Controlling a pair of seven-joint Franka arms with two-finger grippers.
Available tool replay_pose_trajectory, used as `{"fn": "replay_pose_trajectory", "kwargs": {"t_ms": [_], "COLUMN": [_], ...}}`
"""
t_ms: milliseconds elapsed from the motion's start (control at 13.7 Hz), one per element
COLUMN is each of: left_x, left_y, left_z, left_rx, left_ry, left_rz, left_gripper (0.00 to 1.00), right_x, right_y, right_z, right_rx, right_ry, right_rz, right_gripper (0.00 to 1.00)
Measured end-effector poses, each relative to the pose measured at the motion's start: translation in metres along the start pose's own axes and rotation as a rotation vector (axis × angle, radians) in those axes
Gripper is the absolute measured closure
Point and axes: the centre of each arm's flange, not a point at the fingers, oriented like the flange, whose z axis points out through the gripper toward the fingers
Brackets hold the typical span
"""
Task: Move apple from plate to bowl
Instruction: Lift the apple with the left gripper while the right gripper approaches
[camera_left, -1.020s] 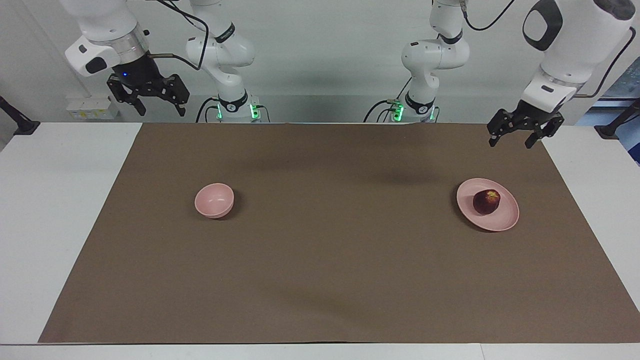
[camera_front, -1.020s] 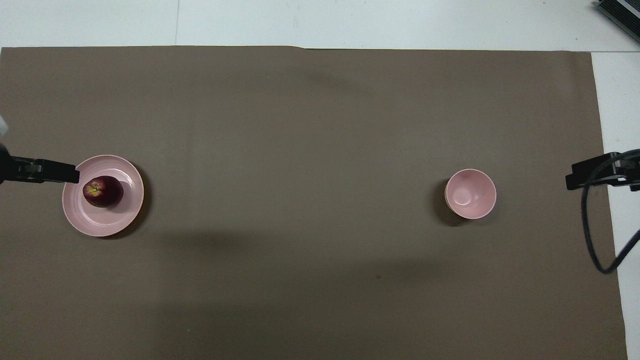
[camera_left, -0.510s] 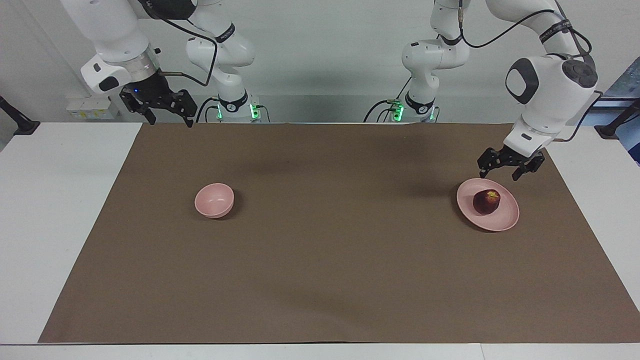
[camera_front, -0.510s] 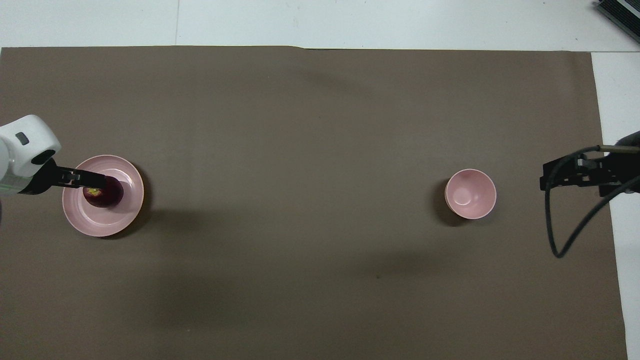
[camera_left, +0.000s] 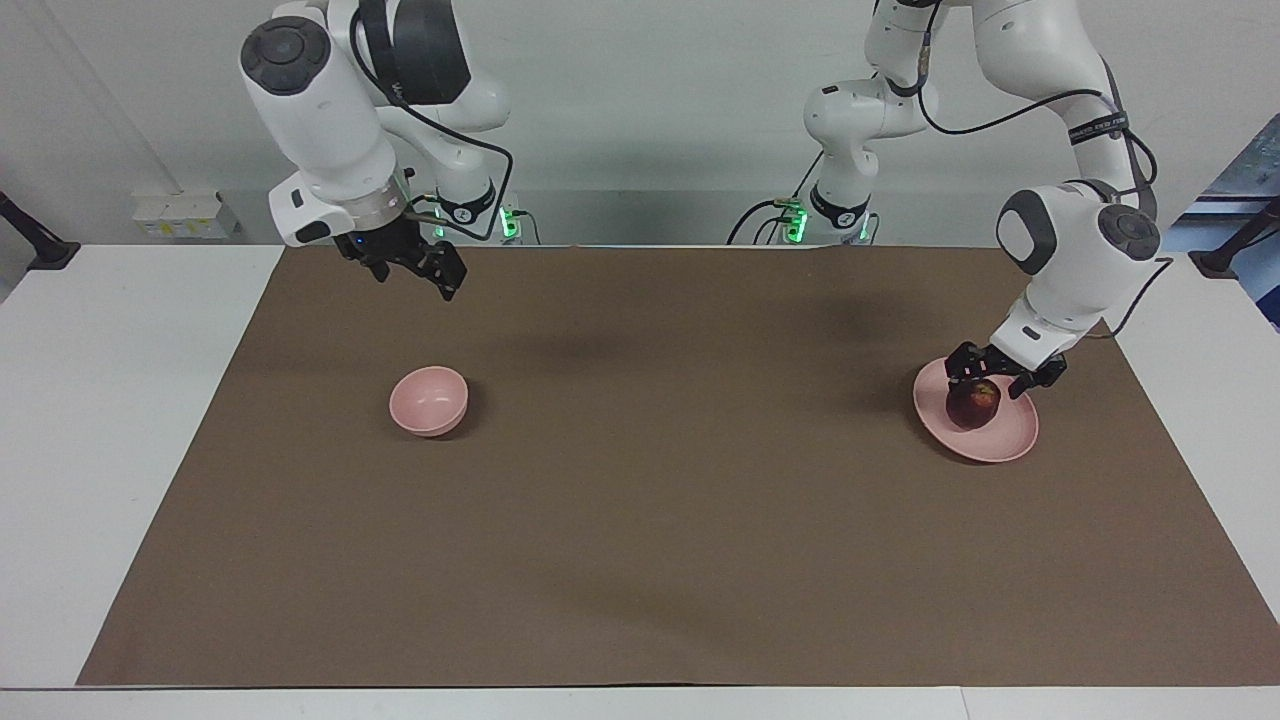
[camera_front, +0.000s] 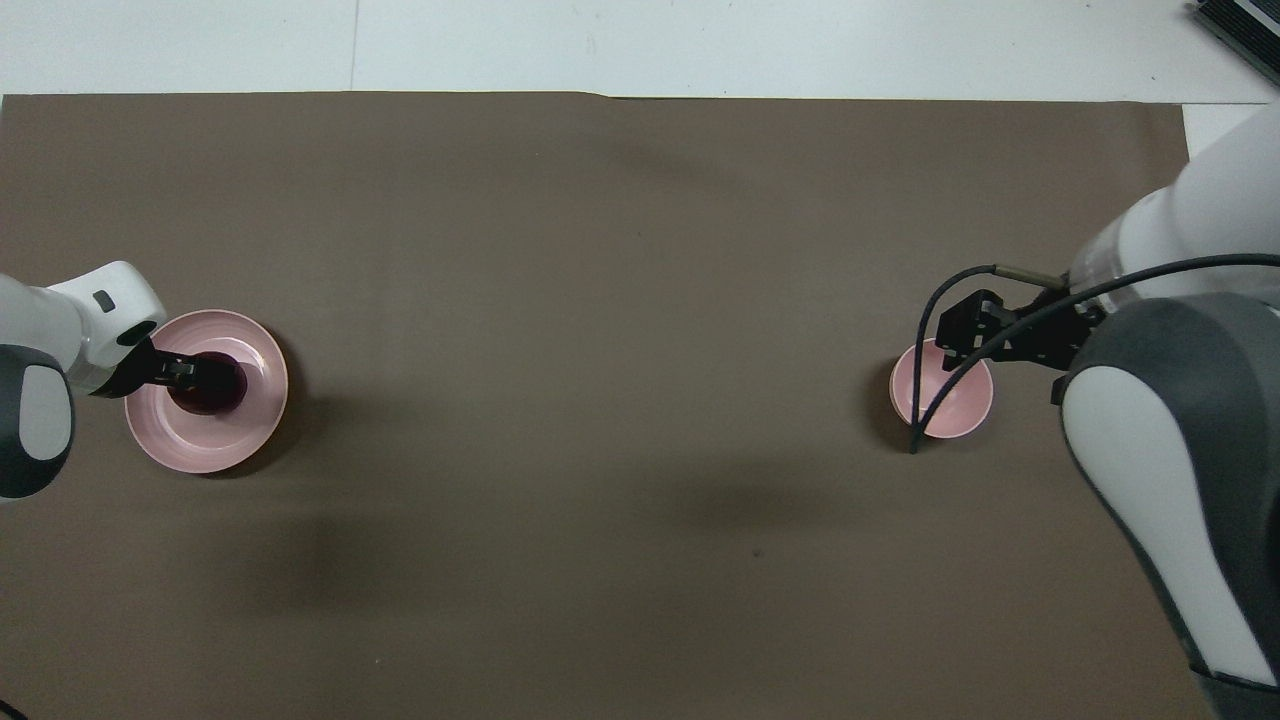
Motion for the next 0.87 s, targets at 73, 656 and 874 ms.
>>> {"fn": "replay_pose_trajectory", "kwargs": {"t_ms": [73,656,874], "left_x": [-0.003,0.003,0.001], "left_y": [0.0,0.004,0.007], "left_z": [0.006,0.005,-0.014], "left_rx": [0.001,0.019,0.023], "left_ry": [0.004,0.069,0.084], "left_rz": [0.001,0.015,0.019], "left_gripper": [0.0,0.39,0.39], "right_x": [-0.004,-0.008,-0.013], "right_y": [-0.011,-0.084,-0.117], "right_z": [0.005,0.064,0.082], "right_rx": [0.013,0.119,0.171], "right_ry": [-0.022,-0.258,-0.337], "right_rz": [0.04,0.395,0.49], "right_gripper": [0.0,0.0,0.0]}}
